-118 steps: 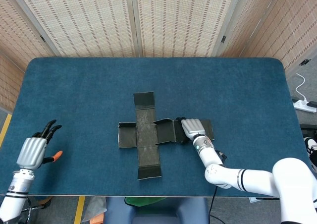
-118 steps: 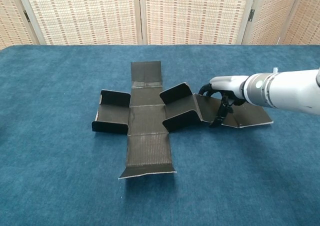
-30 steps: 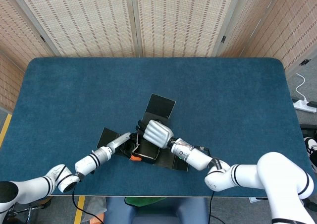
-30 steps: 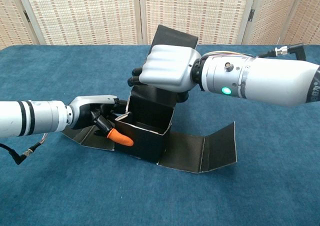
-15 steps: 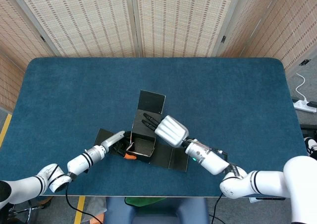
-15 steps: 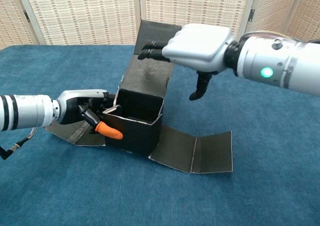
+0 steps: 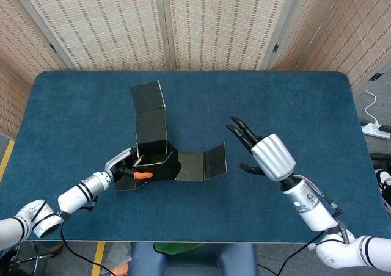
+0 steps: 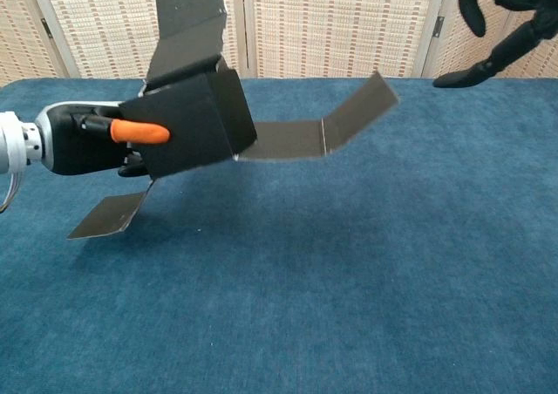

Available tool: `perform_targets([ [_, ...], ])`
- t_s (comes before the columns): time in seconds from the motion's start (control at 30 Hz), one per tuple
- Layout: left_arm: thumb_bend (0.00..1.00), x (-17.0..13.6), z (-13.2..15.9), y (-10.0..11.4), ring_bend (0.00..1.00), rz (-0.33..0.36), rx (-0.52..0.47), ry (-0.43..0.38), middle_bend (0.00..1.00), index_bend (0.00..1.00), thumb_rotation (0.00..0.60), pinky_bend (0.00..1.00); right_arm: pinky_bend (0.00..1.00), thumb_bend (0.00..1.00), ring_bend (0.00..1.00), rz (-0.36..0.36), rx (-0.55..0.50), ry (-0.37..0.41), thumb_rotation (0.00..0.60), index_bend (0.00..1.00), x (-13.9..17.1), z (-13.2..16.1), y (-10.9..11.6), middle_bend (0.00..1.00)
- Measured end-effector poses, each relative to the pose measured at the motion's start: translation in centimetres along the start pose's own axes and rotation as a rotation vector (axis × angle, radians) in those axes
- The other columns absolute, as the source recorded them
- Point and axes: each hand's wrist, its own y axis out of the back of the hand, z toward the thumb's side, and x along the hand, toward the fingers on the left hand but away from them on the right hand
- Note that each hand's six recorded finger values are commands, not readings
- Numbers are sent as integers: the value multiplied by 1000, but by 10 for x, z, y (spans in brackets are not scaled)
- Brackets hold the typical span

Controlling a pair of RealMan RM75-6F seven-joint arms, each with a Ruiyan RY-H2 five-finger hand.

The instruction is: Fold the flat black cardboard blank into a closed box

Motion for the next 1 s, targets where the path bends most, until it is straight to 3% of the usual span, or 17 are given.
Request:
perform_targets([
  [0.2, 198, -11, 18, -5, 600, -61, -240, -56, 297, 357, 600, 820, 1000, 25, 642, -80, -152, -47, 600, 0, 21, -23, 8, 0],
  [0.37, 197, -14, 30, -21, 599, -137, -336, -83, 295, 353, 600, 820, 1000, 25, 647, -102, -220, -20, 600, 0, 8, -11, -5, 0],
  [0.57, 197, -9, 31, -37, 599, -171, -343, -71, 294, 353, 600, 820, 1000, 25, 648, -132, -262, 64, 600, 0, -33, 34, -23, 0],
  [0.73, 197, -7, 28, -42, 599, -177, -307, -59, 285, 352, 600, 819, 1000, 25, 648, -201, -251, 134, 600, 0, -68, 71, -21, 0],
  [1.0, 199, -7, 17, -46, 599, -190, -169, -40, 270, 347, 600, 817, 1000, 25, 648, -231, -183, 190, 600, 0, -84, 97, -15, 0],
])
